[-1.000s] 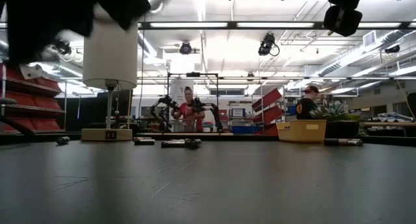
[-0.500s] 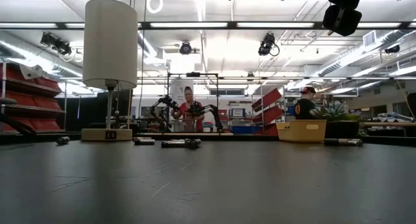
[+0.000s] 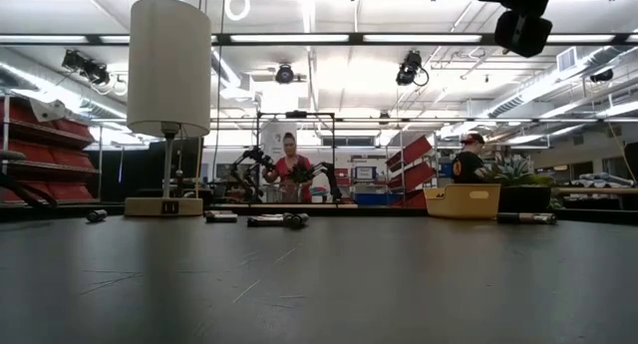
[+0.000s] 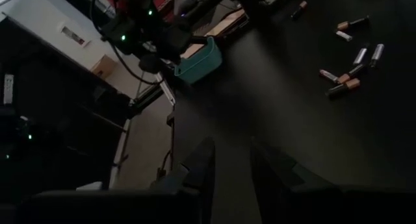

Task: Sort batteries
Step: Put the silver battery into the blue bin, then put the black battery into the yellow bin

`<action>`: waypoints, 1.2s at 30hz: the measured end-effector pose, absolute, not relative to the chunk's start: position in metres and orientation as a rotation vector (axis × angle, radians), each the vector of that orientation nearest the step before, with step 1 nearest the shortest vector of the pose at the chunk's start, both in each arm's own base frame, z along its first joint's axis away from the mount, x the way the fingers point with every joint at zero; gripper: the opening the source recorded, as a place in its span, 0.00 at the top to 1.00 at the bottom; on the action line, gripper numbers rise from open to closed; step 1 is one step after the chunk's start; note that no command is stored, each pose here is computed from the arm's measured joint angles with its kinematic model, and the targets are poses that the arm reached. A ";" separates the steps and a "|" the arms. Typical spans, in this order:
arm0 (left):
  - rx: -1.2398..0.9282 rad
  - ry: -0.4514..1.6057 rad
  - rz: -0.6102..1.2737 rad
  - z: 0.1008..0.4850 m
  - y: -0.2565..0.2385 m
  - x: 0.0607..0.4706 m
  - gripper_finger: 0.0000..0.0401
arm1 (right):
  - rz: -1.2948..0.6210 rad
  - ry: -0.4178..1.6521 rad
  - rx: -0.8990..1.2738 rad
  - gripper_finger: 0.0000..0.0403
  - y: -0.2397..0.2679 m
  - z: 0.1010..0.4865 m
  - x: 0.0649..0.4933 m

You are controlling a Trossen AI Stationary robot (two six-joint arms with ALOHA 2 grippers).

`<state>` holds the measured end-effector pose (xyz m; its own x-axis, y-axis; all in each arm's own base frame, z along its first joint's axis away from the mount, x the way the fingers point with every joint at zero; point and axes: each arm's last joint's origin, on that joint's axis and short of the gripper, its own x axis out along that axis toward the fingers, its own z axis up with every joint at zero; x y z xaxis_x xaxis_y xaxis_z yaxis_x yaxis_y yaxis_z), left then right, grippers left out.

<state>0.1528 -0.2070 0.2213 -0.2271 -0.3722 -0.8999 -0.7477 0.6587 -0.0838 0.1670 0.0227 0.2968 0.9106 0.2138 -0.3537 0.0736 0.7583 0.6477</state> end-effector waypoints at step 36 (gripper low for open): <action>-0.783 1.054 0.446 0.296 -0.156 0.197 0.70 | -0.392 0.424 0.804 0.80 -0.005 0.316 0.159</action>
<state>0.1970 -0.1563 0.2964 0.4436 -0.0349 -0.8956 -0.6667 0.6550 -0.3557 0.1588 -0.0046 0.3161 0.8466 -0.1742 -0.5029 0.4878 0.6318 0.6023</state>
